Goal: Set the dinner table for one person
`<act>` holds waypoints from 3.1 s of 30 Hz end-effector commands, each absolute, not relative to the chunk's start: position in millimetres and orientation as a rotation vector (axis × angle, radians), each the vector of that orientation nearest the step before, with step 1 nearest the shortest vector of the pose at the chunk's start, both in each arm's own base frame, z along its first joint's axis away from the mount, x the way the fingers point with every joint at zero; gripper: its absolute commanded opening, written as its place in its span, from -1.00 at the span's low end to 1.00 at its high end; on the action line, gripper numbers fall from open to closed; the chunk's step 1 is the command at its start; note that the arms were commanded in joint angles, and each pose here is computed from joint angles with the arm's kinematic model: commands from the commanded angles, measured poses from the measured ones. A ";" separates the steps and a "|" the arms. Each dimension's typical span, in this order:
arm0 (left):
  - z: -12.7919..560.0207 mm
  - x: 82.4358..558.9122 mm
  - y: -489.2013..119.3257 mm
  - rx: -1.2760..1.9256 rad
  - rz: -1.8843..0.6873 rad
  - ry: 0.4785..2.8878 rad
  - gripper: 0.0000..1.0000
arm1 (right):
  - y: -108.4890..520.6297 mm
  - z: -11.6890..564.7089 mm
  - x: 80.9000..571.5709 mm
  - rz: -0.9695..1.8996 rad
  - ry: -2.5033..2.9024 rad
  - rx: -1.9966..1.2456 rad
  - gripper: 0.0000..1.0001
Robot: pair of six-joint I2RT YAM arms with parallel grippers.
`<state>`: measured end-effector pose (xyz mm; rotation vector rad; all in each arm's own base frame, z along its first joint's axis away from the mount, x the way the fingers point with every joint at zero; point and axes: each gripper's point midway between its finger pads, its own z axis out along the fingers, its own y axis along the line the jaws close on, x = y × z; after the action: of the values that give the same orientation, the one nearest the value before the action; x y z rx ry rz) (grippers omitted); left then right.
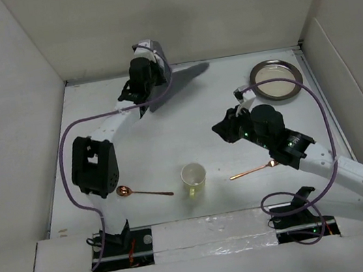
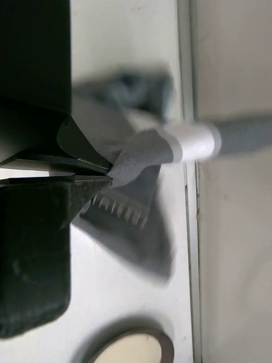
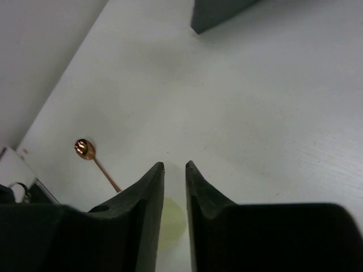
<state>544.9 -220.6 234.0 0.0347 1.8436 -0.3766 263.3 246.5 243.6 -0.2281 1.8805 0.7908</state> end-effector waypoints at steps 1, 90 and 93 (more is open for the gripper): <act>251.4 537.4 -189.0 -0.140 -0.465 1.748 -1.00 | 240.5 257.2 278.9 0.735 1.823 -0.141 -0.79; 258.8 462.8 -234.3 0.048 -0.352 1.878 -1.00 | 174.5 184.7 293.0 0.756 1.936 0.113 0.22; 267.4 470.4 -185.6 -0.063 -0.394 1.877 -1.00 | 192.8 167.9 312.3 0.751 1.997 0.094 0.29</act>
<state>469.4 -196.8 220.4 0.0636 1.9848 -0.1874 290.7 170.3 137.9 0.1691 2.0849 0.6926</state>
